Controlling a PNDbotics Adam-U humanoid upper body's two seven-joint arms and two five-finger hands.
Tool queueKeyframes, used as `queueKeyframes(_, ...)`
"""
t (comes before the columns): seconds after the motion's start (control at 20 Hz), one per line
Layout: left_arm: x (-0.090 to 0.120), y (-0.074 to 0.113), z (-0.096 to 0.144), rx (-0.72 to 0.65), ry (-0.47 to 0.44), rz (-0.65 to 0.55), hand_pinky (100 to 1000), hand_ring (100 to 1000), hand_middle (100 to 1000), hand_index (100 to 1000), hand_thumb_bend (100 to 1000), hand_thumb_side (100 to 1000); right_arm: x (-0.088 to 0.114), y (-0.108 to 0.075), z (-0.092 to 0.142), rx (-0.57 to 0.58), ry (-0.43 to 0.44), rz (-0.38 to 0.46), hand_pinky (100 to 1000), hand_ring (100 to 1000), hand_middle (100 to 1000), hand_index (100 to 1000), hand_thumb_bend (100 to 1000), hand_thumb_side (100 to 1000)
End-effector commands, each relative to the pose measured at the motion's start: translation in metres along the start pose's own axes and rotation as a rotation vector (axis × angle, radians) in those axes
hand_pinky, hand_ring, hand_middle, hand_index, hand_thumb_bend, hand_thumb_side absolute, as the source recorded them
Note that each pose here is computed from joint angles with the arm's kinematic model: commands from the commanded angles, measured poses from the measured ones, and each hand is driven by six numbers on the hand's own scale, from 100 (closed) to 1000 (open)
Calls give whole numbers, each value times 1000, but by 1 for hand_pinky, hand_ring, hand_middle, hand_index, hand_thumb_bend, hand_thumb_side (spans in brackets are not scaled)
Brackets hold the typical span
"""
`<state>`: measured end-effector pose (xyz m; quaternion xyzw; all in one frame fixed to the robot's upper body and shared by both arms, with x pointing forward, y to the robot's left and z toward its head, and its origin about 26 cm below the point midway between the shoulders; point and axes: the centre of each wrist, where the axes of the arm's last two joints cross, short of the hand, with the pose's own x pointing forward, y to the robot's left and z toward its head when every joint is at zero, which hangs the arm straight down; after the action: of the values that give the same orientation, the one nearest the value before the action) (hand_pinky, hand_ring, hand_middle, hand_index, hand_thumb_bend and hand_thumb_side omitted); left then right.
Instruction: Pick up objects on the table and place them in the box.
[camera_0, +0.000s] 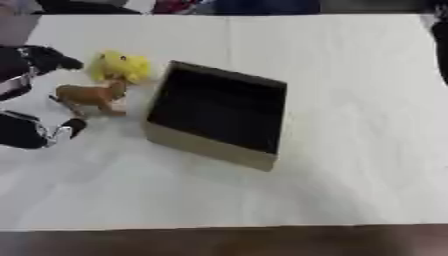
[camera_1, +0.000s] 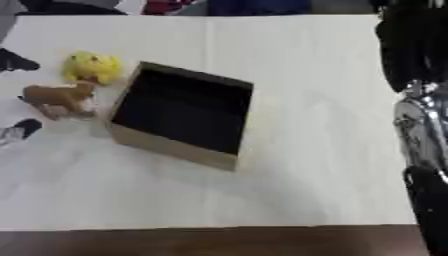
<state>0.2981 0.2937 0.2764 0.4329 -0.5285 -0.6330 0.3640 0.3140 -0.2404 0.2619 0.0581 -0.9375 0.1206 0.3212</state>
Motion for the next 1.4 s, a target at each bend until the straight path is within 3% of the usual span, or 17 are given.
queueKeyframes(0.05,1,9,3,20,7,-21,662,857,839,949,352,533,8,0,-3,14,-31,5,950,819,641,948,100,960)
queueKeyframes(0.35,1,9,3,10,13,-16,666,860,844,950,388,544,8,0,-3,14,-30,6,950,819,641,948,100,962)
queueKeyframes(0.5,1,12,3,6,20,-37,704,882,858,953,526,579,8,0,-3,15,-29,8,951,819,641,948,100,965)
queueKeyframes(0.6,2,16,2,-4,17,-76,738,897,858,951,572,584,8,0,-3,18,-27,8,951,819,641,949,100,966)
queueKeyframes(0.9,5,28,1,-37,25,-135,747,895,851,940,543,569,9,0,-4,26,-22,9,952,820,640,949,100,971)
queueKeyframes(1.4,-10,33,-20,-134,34,-56,736,888,855,932,492,533,10,2,-5,38,-26,6,953,820,640,950,100,974)
